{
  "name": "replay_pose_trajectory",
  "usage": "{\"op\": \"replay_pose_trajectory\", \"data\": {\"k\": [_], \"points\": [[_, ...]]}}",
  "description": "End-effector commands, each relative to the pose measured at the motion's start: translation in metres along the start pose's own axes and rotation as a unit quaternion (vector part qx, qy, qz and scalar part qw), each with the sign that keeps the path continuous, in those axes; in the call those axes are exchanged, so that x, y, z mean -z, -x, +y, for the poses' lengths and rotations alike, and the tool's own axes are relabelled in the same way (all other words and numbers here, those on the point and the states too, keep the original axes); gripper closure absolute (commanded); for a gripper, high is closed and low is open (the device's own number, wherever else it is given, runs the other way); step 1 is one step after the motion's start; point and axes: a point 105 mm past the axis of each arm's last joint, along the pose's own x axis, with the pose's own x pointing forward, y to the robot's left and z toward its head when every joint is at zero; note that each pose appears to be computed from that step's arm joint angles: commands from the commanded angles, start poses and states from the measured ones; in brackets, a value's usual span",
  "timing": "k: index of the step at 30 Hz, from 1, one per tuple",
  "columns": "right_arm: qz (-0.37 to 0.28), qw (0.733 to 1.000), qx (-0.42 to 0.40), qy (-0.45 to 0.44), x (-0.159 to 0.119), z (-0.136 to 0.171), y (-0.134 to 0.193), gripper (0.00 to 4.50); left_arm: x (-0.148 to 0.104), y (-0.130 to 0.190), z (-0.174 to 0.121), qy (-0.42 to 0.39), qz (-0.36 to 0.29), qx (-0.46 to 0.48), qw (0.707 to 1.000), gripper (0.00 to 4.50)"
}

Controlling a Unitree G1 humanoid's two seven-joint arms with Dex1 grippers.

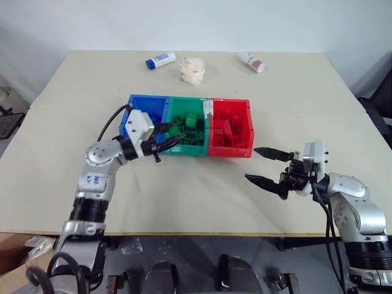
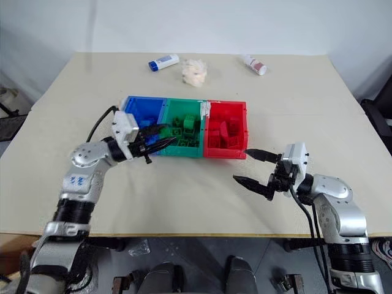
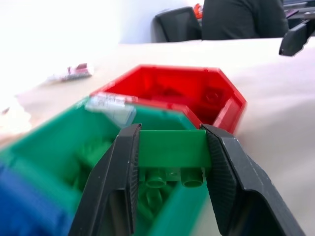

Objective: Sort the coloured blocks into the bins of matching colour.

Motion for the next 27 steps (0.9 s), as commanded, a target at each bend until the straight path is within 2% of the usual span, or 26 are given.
{"op": "replay_pose_trajectory", "data": {"k": [1, 4, 6, 9, 13, 19, 22, 27], "points": [[-0.013, 0.999, 0.03, 0.017, -0.009, 0.001, 0.001, 0.0, -0.002, -0.025, 0.012, -0.015, -0.009, -0.004, 1.0, 3.02], [-0.016, 0.999, 0.038, 0.02, -0.01, 0.004, 0.002, 0.0, 0.002, -0.037, 0.017, -0.012, -0.005, -0.009, 1.0, 3.02], [-0.015, 0.999, 0.044, 0.023, -0.01, 0.005, 0.003, 0.0, 0.001, -0.04, 0.018, -0.013, -0.008, -0.006, 1.0, 2.28], [-0.012, 0.998, 0.05, 0.026, -0.011, 0.006, 0.007, 0.0, 0.001, -0.04, 0.018, -0.012, -0.009, 0.002, 1.0, 1.4], [-0.008, 0.998, 0.048, 0.028, -0.012, 0.004, 0.008, 0.0, 0.0, -0.023, 0.023, -0.017, -0.007, 0.002, 1.0, 0.14], [0.0, 0.999, 0.03, 0.031, -0.012, -0.004, 0.005, 0.0, -0.005, 0.009, 0.03, -0.018, -0.011, -0.031, 0.999, 0.04], [0.0, 0.999, 0.016, 0.034, -0.013, -0.009, 0.0, 0.0, -0.004, 0.024, 0.022, -0.004, -0.006, -0.026, 1.0, 0.04], [0.011, 0.999, -0.005, 0.038, -0.011, -0.012, -0.003, 0.0, -0.019, 0.062, 0.012, 0.032, -0.019, -0.044, 0.998, 0.04]]}}
